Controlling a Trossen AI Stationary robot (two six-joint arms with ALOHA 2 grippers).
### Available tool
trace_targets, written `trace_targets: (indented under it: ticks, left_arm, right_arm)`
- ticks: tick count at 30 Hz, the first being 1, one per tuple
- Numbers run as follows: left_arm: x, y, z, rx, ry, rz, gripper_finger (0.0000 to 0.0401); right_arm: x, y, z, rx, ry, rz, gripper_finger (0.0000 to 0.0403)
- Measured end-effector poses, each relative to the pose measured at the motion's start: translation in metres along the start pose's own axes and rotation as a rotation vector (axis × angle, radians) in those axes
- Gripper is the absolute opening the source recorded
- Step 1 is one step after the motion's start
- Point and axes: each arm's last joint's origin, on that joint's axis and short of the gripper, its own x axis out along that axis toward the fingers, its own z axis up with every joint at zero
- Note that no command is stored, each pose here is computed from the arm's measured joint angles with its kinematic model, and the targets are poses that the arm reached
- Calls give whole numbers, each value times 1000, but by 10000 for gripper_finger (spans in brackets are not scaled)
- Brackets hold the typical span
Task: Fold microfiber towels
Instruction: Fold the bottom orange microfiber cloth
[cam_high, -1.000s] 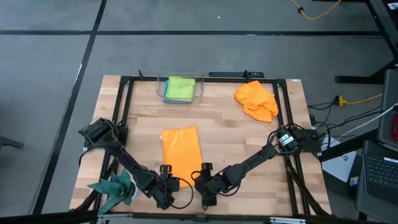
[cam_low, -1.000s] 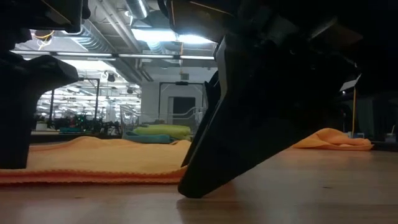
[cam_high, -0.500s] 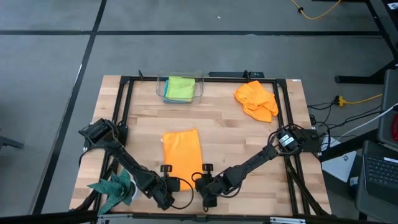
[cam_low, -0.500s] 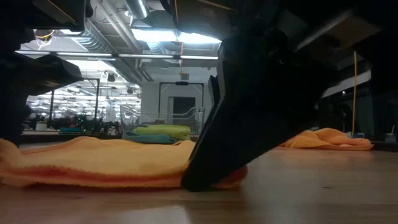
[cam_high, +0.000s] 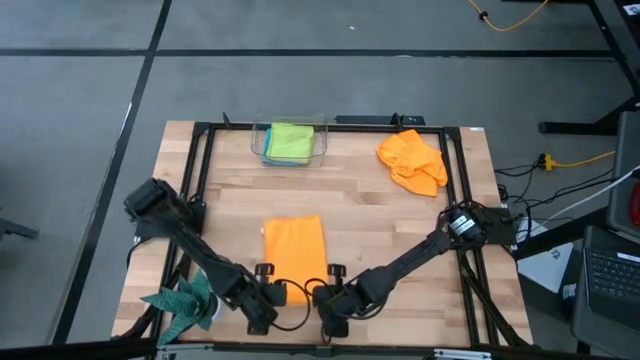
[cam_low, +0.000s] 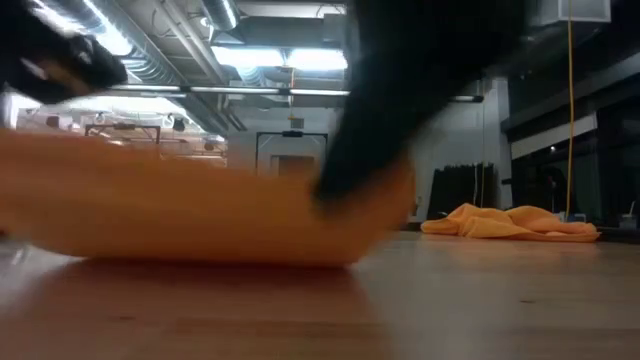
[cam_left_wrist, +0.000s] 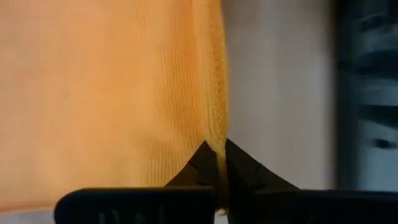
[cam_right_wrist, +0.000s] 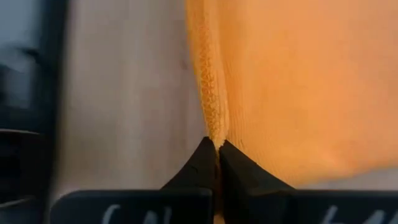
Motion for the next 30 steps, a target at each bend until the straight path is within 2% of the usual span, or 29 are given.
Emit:
trace_targets:
  ticks: [7, 10, 14, 20, 24, 30]
  left_arm:
    - [-48, -11, 10, -23, -74, -156, 0]
    - [-60, -12, 13, -21, -100, -167, 0]
    - [-69, -2, 12, -17, -100, -41, 0]
    - [-64, 20, 4, -5, 20, 143, 0]
    - [-63, 32, 8, -15, 26, 230, 0]
    - [-57, 54, 13, -30, 59, 320, 0]
  right_arm:
    - [-44, 14, 36, 56, 27, 97, 2]
    - [-59, 17, 45, 41, -4, 74, 2]
    - [-61, 9, 50, 6, -31, -21, 2]
    - [-50, -22, 60, -8, -24, -115, 2]
    - [-38, -48, 64, -3, -9, -192, 2]
    - [-23, -82, 67, 15, 21, -244, 2]
